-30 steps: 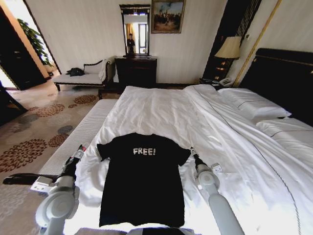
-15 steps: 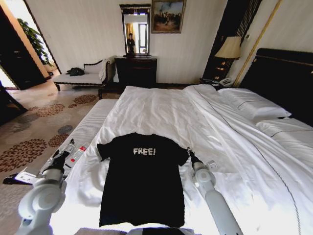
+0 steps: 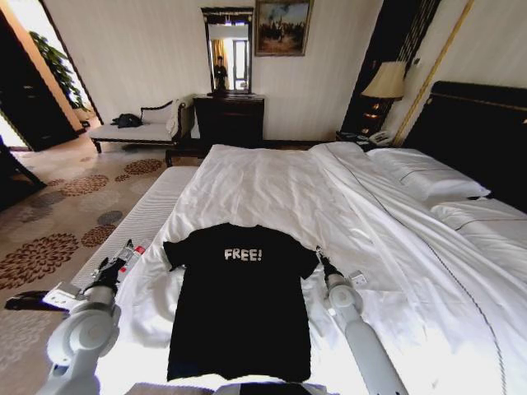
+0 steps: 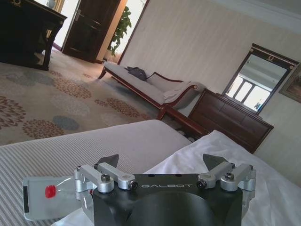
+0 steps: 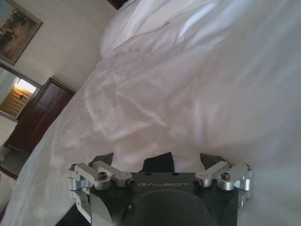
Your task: Fold the clothes on the bed.
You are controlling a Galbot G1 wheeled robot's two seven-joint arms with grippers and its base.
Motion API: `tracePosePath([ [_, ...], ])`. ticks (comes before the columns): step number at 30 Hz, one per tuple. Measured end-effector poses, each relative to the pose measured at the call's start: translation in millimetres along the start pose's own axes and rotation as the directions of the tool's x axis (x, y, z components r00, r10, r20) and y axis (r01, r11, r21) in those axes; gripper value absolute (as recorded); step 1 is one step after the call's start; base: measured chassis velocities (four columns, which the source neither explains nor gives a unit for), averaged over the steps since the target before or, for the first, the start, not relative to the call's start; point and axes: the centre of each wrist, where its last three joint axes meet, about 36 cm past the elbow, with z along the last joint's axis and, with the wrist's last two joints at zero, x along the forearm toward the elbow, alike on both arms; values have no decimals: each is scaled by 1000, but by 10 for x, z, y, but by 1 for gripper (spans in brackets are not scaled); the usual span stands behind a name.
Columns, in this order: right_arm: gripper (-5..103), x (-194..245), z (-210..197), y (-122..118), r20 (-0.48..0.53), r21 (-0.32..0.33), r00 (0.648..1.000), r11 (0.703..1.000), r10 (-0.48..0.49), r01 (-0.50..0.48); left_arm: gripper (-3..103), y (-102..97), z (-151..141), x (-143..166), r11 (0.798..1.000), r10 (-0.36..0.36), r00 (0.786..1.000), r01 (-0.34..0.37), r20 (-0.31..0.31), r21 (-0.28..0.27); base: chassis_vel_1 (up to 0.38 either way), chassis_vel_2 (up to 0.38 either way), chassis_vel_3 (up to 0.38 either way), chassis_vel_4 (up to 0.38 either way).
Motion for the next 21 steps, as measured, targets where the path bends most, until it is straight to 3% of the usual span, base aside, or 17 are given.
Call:
tracePosePath([
  [7,100,-49,18,38,-24,-45,1000,999,-11,10,100,-4,0,25,1000,-4,1000,4,3,-2,0,0,0,0],
  [9,90,-52,29,42,-31,-57,999,998,-12,10,100,-3,-9,33,1000,-5,1000,5,6,-3,0,0,0,0],
  [10,90,-52,34,43,-33,-60,999,998,-13,11,100,-4,-14,40,1000,-5,1000,5,7,-3,0,0,0,0],
  [11,79,-52,39,44,-35,-62,999,998,-14,11,100,-2,-21,45,1000,-6,1000,6,9,-4,0,0,0,0],
  [13,79,-51,41,45,-35,-63,999,998,-14,12,100,-1,-23,48,1000,-6,1000,6,10,-5,0,0,0,0],
  [16,63,-28,43,61,-34,-66,999,998,-20,17,100,4,-25,53,1000,-9,1000,9,12,-6,0,0,0,0],
  [19,57,-15,48,61,-33,-68,999,998,-20,18,100,3,-23,53,1000,-11,1000,11,13,-7,0,0,0,0],
  [21,47,-7,56,54,-29,-67,999,998,-18,16,100,-3,-10,55,1000,-11,1000,11,12,-7,0,0,0,0],
])
